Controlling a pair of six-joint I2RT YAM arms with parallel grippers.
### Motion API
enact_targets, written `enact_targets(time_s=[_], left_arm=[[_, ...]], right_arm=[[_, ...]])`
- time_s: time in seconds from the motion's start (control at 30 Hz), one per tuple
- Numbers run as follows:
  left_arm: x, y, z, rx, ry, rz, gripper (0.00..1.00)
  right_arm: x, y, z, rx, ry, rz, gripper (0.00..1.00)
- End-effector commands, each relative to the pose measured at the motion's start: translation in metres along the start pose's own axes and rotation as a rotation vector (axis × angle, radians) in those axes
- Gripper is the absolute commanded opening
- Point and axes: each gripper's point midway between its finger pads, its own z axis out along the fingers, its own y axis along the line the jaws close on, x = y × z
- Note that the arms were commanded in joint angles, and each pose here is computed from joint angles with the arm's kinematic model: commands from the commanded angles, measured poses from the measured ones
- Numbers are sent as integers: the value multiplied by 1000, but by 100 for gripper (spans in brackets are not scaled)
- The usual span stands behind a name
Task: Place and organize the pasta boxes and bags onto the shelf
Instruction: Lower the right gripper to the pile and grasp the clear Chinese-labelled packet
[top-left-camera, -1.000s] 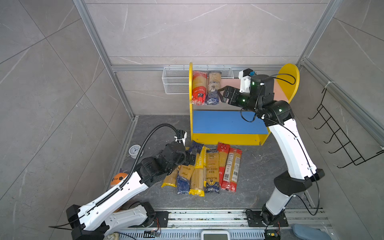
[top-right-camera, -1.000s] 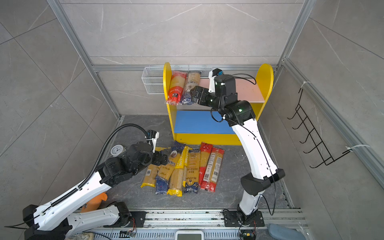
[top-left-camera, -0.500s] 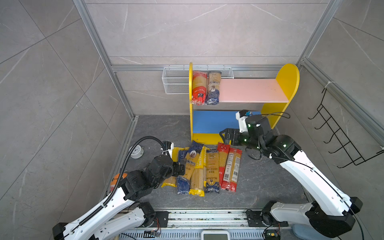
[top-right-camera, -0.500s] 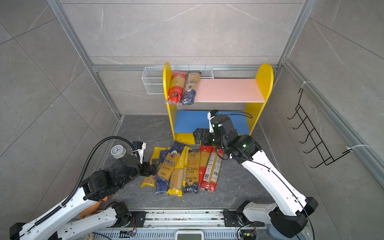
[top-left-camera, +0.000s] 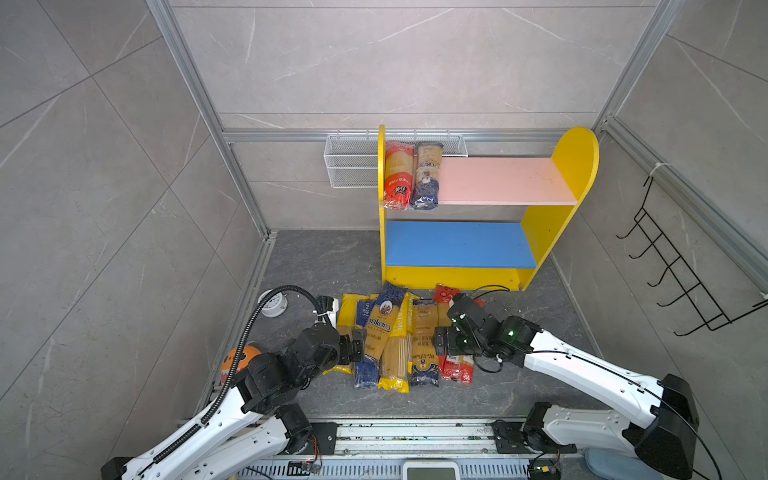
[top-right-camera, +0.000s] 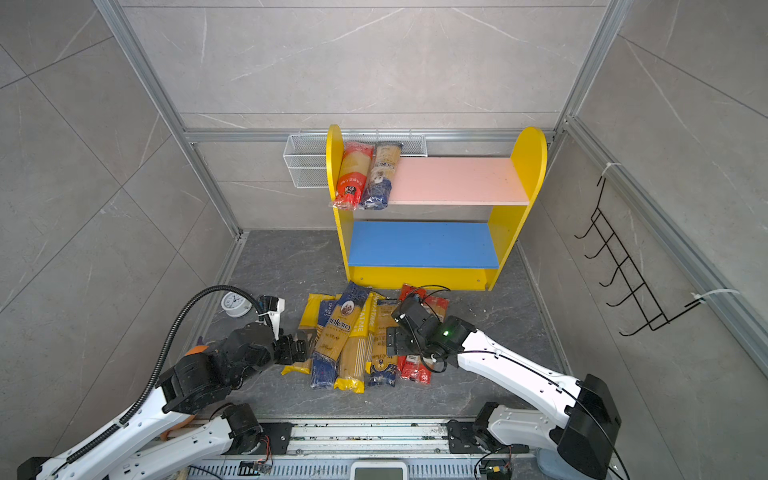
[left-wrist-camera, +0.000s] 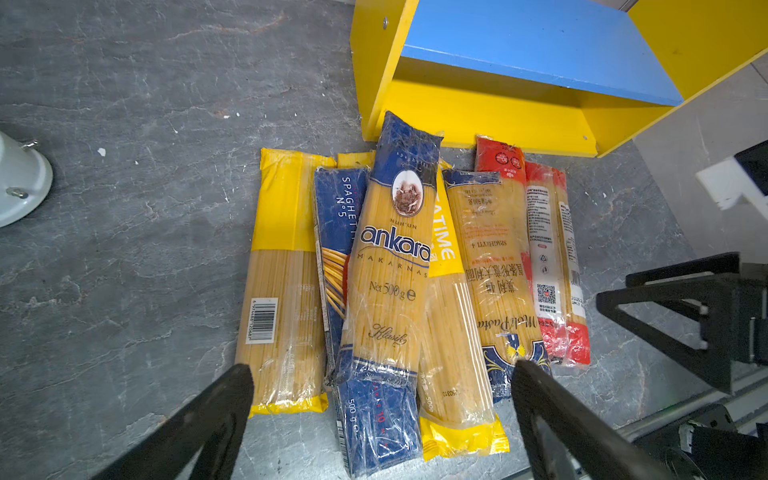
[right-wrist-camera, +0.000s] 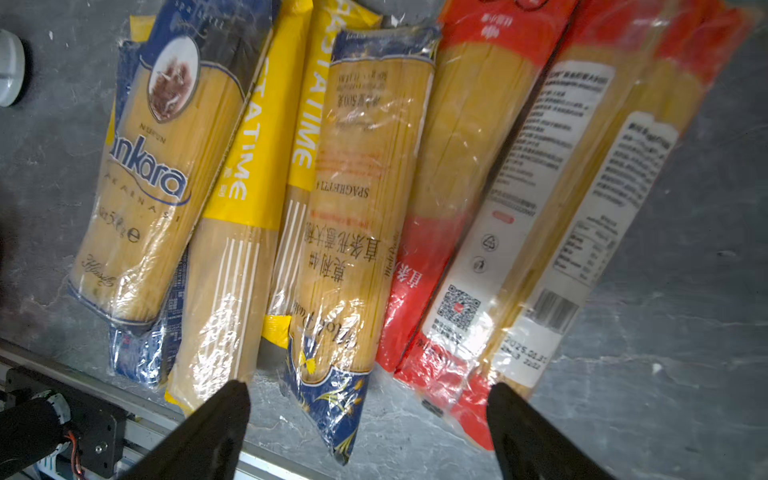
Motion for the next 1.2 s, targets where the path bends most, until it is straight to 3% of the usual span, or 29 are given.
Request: enact_targets(time_s=[0.0,0.53,0.8,0.9,1.03,1.17], left_arm=[[-3,-3,0,7,-6,-22,100],[-8,-9,7,-6,1,12,100],[-8,-7,5,-10,-6,21,100],[-8,-4,4,-20,-6,23,100],[-8,-3,2,-17,-10,24,100],[-11,-5,2,-8,-25,30,100]], right_arm=[[6,16,17,-38,12,27,93],[51,17,79,158,157,-53,92],[66,31,100,193,205,-88,84],[70,26,105,223,221,-86,76],[70,22,101,243,221,-82,42],[67,23,90,228,213,-74,19]])
